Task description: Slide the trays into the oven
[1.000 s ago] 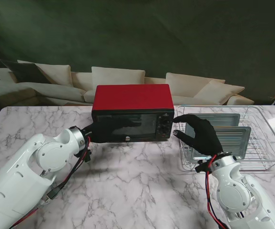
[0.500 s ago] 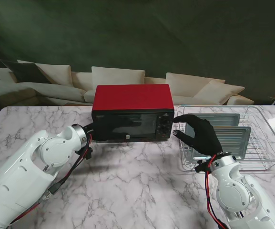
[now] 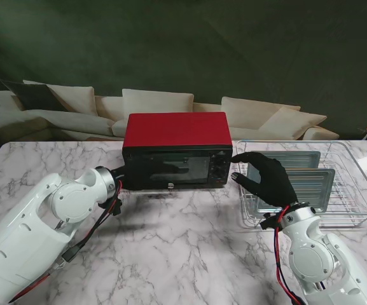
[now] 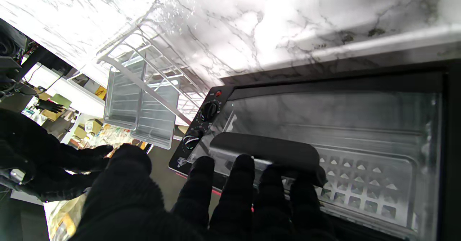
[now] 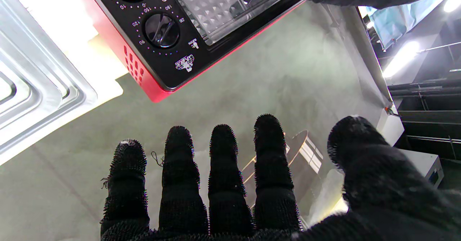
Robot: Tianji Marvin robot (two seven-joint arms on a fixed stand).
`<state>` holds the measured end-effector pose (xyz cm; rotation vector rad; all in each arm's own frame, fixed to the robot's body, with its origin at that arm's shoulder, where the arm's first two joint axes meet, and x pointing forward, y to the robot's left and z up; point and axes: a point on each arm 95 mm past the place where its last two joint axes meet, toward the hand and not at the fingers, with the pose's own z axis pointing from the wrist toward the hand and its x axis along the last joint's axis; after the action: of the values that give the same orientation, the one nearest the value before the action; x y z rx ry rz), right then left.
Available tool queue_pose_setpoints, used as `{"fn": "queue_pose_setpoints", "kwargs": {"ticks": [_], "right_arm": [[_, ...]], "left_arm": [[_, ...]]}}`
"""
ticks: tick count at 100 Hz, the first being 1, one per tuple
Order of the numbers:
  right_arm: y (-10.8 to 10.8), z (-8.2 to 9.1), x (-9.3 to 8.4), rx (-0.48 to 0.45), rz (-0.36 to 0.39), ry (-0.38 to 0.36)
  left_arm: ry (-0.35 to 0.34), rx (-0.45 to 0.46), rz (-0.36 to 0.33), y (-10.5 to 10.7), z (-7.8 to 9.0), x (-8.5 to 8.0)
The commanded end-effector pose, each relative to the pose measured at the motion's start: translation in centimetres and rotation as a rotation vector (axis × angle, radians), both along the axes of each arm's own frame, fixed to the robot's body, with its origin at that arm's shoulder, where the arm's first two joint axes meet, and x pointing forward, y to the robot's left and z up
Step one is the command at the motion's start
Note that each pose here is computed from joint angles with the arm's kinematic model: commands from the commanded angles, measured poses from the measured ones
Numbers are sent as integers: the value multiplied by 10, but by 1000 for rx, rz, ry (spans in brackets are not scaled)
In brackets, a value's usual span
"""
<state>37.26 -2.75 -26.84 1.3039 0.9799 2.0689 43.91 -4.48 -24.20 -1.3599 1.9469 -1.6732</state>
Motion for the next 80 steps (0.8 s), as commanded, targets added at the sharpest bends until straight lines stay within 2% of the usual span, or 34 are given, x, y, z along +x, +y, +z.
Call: {"fn": "queue_pose_setpoints", "kwargs": {"ticks": [1, 30, 57, 80], "right_arm": [[-1, -2, 0, 1, -6, 4], [-1, -2, 0, 2, -8, 1], [-1, -2, 0, 1, -9, -1], [0, -2, 0, 0, -9, -1]], "left_arm": [[90, 50, 2, 5, -28, -11], [163, 121, -12, 9, -49, -35], [230, 145, -14, 9, -72, -58], [280, 158, -18, 7, -83, -75]]}}
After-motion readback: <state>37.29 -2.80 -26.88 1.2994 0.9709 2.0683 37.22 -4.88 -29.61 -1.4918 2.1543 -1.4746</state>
